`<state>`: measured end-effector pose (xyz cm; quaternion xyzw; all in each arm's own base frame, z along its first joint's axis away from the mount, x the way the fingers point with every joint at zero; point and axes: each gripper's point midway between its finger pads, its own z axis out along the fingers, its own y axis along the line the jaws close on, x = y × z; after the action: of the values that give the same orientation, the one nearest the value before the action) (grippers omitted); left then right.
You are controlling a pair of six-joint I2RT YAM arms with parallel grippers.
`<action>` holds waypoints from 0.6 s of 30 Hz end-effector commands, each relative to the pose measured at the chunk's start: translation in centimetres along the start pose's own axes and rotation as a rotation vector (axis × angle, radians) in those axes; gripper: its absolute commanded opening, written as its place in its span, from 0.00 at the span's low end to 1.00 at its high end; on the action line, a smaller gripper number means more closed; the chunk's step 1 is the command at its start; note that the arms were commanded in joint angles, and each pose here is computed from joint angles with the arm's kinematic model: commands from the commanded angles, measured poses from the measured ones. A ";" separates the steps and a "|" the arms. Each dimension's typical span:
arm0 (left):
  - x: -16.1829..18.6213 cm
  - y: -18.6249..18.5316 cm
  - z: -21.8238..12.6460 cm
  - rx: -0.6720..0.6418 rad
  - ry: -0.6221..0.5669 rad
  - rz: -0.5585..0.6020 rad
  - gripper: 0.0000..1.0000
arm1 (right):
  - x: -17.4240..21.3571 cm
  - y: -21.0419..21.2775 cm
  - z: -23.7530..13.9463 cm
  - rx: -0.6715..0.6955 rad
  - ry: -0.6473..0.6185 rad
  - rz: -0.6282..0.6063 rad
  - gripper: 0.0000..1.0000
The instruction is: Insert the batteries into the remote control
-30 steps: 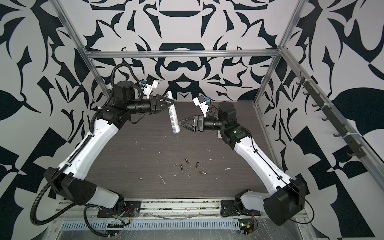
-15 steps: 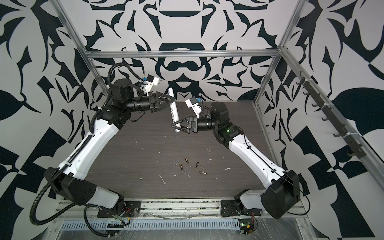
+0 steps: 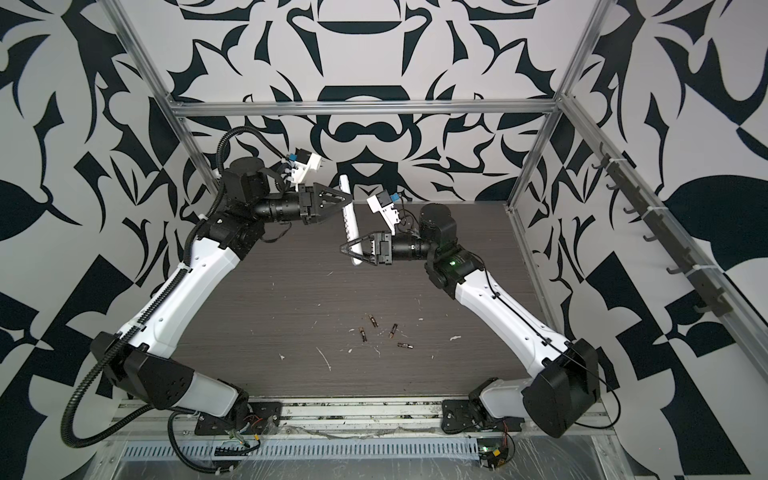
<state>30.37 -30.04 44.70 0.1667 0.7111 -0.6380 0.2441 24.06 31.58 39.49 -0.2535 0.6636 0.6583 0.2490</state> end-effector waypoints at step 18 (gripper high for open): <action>-1.0 3.1 -0.4 -0.193 -0.134 -0.006 0.99 | -2.2 -0.9 -3.7 0.378 -0.074 -0.229 0.00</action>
<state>31.53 -30.34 43.48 0.1401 0.7258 -0.6206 0.2616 25.58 30.53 39.10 -0.2303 0.7047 0.6076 0.2849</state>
